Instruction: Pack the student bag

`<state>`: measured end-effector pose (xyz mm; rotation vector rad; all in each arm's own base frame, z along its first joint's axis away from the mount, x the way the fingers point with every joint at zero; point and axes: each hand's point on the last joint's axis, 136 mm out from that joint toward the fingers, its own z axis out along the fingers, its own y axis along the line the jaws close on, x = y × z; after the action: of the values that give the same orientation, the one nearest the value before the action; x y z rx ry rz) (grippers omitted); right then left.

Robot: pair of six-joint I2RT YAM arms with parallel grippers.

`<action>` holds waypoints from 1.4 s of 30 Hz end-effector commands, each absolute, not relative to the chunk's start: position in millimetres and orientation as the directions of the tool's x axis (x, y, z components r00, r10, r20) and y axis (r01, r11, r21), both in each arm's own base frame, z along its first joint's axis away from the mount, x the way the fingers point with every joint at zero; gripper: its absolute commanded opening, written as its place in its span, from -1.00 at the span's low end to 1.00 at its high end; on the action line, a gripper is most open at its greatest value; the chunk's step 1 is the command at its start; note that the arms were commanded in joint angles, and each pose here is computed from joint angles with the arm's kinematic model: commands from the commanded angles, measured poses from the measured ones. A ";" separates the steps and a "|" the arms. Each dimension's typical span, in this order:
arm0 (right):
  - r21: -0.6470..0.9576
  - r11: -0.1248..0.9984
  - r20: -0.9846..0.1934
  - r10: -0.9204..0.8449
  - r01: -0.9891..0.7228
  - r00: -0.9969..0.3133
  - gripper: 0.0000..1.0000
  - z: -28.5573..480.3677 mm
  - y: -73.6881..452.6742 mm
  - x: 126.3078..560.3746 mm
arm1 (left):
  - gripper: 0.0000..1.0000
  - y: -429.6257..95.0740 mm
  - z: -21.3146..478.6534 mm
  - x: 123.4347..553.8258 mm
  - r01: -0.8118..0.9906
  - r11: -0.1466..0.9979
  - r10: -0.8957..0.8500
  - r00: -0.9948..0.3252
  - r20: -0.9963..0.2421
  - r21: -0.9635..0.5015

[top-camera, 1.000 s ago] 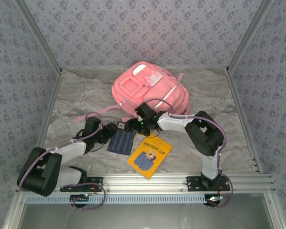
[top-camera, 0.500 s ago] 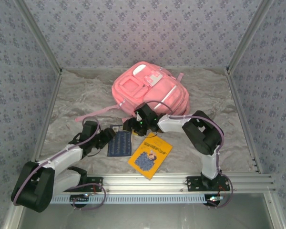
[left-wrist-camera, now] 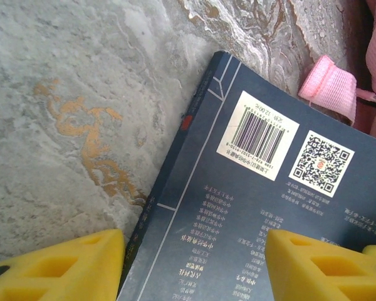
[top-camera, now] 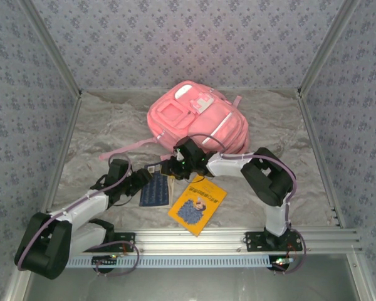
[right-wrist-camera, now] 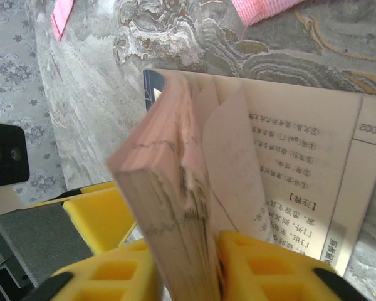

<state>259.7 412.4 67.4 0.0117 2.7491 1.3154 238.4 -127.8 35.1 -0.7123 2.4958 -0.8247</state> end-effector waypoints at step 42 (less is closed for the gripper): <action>0.903 0.081 -0.423 -0.010 -0.422 -0.906 -1.00 291.3 319.4 235.5 | 0.53 -211.6 255.8 238.3 0.336 0.459 -0.218 -0.855 -0.471 -0.822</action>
<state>249.8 322.6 251.1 -0.3046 2.2170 1.7810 243.9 -193.5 241.5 0.0368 2.2479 -1.2157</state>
